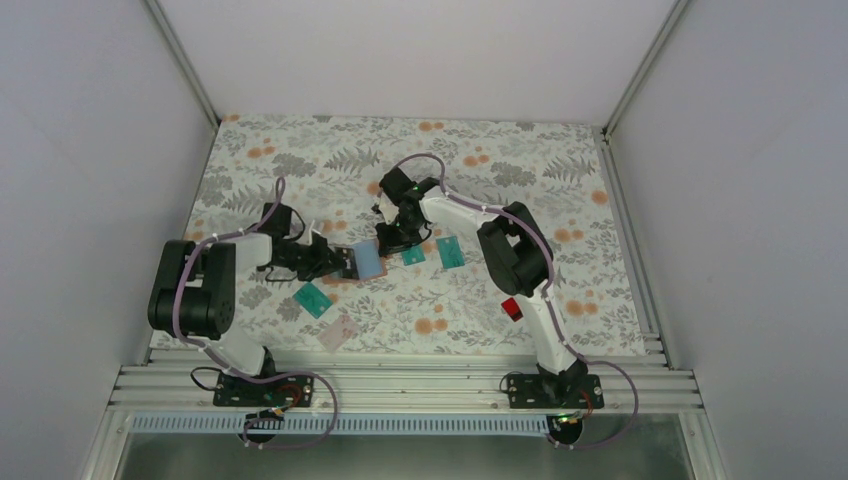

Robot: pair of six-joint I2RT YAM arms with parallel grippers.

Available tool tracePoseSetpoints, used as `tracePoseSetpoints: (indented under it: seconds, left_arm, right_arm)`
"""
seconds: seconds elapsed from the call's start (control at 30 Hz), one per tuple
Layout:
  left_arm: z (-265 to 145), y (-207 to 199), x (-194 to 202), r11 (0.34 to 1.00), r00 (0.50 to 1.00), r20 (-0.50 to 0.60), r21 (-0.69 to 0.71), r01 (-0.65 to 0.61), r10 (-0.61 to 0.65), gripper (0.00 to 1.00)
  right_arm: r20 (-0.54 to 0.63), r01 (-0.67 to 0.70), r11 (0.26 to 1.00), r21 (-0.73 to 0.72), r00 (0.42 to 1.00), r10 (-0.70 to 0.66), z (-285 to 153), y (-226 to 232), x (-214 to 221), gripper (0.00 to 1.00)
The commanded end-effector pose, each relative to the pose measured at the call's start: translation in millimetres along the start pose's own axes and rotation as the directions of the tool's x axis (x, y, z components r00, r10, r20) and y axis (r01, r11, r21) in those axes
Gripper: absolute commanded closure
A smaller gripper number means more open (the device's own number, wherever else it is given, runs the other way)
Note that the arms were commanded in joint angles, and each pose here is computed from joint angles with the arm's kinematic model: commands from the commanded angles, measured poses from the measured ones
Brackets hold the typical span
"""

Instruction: Put the credit cards into the card holder

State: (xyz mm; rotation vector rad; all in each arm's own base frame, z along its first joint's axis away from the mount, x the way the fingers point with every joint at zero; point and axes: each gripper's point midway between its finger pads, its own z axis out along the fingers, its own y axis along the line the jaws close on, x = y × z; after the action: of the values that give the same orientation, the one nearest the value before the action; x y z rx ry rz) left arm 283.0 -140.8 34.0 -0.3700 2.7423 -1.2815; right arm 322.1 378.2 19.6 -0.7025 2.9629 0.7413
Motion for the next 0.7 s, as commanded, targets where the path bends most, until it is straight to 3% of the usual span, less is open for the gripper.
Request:
tracePoseSetpoints:
  seconds: [0.0, 0.2, 0.67]
  left_arm:
    - [-5, -5, -4, 1.000, 1.000, 0.005, -0.008, -0.007, 0.007, 0.98]
    - [-10, 3, 2, 0.998, 1.000, -0.007, -0.052, 0.026, -0.026, 0.98]
    - [6, -4, -13, 0.999, 0.999, -0.041, 0.043, 0.014, -0.013, 0.98]
  right_arm:
    - [-0.095, -0.024, 0.992, 0.126, 0.995, 0.036, 33, -36, 29, 0.88]
    - [-0.102, -0.024, 0.992, 0.121, 0.994, 0.037, 36, -36, 30, 0.88]
    - [-0.110, -0.027, 0.994, 0.103, 0.993, 0.039, 39, -34, 33, 0.89]
